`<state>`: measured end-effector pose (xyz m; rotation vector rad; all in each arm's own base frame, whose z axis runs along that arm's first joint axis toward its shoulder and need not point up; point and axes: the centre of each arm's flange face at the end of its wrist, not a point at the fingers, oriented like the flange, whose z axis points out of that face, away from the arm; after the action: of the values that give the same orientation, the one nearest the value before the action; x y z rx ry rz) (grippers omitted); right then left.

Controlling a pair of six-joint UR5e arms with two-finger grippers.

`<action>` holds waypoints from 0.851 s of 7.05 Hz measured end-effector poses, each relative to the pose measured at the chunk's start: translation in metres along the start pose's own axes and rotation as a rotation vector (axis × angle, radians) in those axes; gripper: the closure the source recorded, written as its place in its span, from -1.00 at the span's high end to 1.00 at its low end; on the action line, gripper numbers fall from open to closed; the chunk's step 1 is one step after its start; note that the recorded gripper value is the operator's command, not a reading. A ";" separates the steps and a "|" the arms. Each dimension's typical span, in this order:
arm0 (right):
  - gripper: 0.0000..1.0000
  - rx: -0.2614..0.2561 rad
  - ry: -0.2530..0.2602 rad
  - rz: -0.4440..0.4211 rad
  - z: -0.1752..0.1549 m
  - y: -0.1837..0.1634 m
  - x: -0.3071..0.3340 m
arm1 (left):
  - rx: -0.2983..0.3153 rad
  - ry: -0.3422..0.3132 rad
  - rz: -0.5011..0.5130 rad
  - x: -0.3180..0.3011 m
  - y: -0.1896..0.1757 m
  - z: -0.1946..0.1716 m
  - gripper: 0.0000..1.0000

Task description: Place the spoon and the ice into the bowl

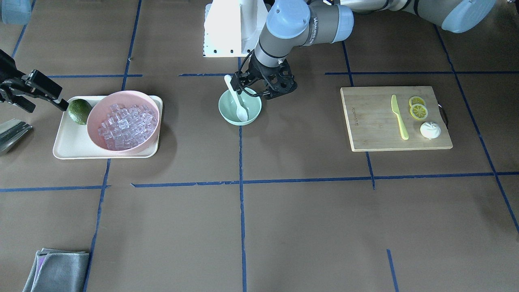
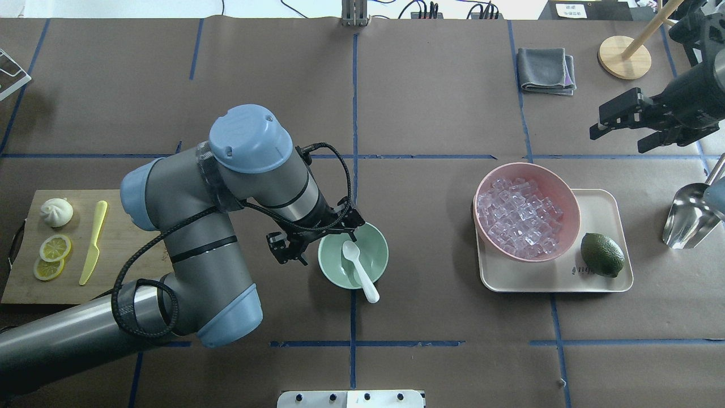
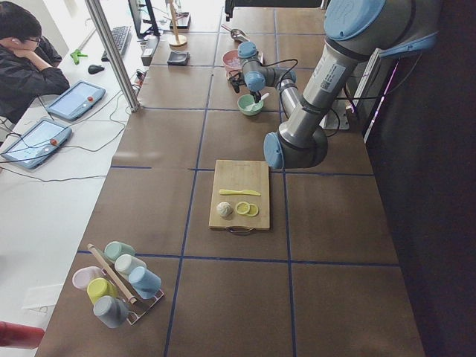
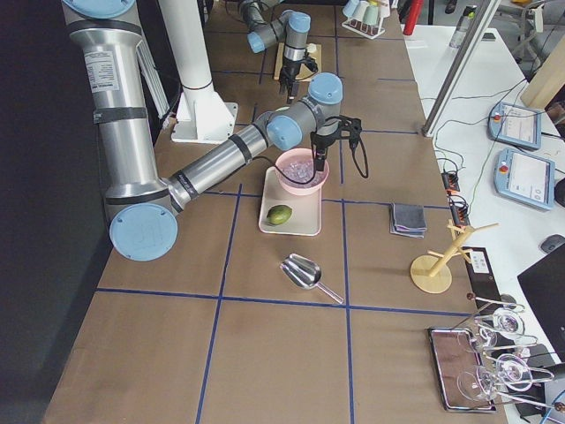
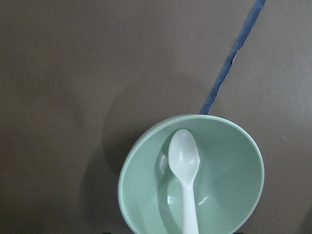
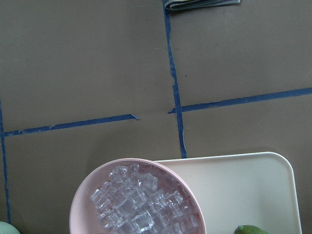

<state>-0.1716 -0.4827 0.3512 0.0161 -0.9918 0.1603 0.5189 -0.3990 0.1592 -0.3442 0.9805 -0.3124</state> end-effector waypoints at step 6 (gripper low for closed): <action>0.98 0.106 0.101 -0.108 0.118 0.076 -0.072 | 0.139 -0.078 0.171 -0.138 -0.059 -0.133 1.00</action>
<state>-0.3195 -0.4266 0.3509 0.1572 -0.8782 0.1136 0.3285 -0.4147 0.2197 -0.1437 0.9002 -0.2086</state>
